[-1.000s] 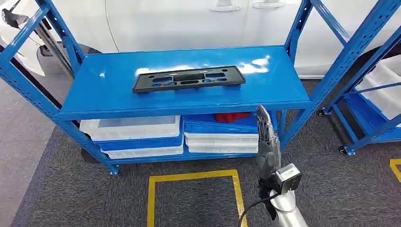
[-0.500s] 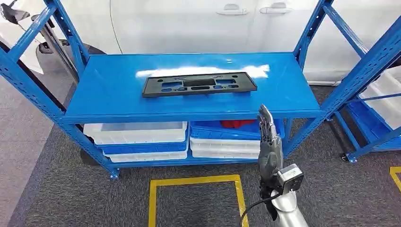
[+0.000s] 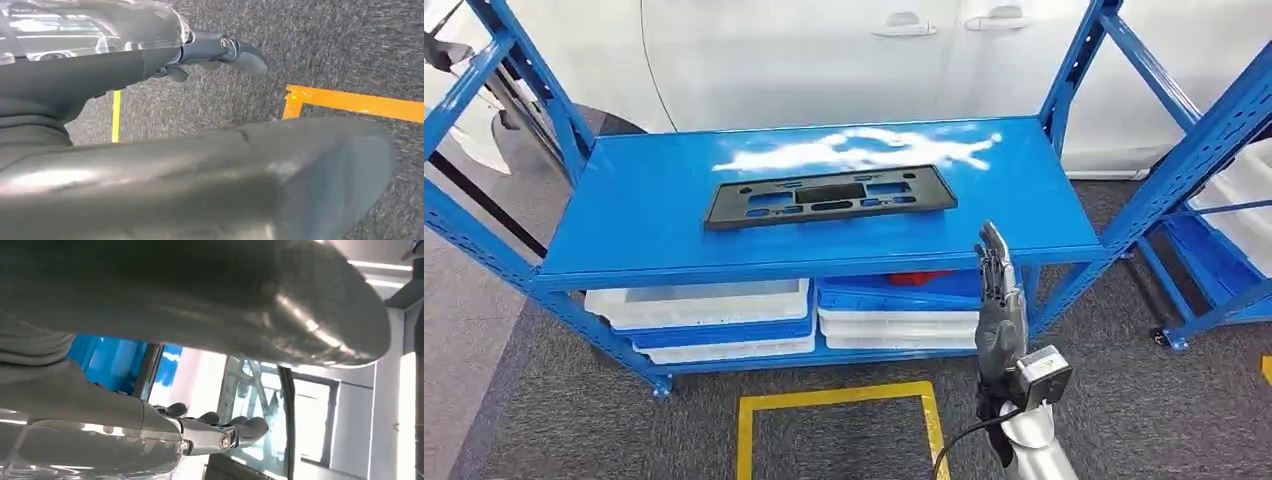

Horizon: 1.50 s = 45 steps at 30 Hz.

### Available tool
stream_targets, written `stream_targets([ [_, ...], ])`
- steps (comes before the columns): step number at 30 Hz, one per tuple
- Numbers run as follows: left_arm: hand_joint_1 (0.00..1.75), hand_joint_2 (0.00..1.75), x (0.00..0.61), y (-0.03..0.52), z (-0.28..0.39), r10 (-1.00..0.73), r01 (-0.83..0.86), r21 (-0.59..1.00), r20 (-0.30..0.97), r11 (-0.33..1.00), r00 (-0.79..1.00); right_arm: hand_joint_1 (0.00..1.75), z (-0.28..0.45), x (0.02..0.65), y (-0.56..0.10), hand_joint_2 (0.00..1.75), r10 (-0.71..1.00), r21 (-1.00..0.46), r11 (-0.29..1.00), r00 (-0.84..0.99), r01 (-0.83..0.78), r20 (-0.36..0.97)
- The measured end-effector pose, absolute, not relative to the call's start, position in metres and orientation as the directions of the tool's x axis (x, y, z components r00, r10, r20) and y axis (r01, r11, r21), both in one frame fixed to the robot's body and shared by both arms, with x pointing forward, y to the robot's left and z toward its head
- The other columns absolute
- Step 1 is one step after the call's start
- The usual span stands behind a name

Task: Take the parts from the cabinet and place them on the table.

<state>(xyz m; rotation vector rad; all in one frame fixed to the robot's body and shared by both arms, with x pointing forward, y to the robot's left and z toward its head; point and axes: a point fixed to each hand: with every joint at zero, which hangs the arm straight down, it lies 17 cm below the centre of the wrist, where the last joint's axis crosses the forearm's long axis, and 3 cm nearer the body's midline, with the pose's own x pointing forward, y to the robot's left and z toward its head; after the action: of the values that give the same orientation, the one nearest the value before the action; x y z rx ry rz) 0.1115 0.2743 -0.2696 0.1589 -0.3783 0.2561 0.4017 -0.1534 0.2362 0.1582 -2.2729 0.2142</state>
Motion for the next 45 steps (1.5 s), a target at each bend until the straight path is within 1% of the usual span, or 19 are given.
stream_targets([
  [24, 0.00, 0.00, 0.1124, 0.2731, -0.2695, 0.217, -0.276, 0.104, 0.384, 0.956, 0.898, 0.00, 0.2447, 0.4052, -0.1498, 0.00, -0.051, -0.095, 0.978, -0.662, -0.184, 0.748],
  [45, 0.00, 0.00, 0.1057, 0.2758, -0.2706, 0.211, -0.271, 0.110, 0.380, 0.956, 0.901, 0.00, 0.2375, 0.4036, -0.1486, 0.00, -0.055, -0.090, 0.978, -0.648, -0.188, 0.759],
])
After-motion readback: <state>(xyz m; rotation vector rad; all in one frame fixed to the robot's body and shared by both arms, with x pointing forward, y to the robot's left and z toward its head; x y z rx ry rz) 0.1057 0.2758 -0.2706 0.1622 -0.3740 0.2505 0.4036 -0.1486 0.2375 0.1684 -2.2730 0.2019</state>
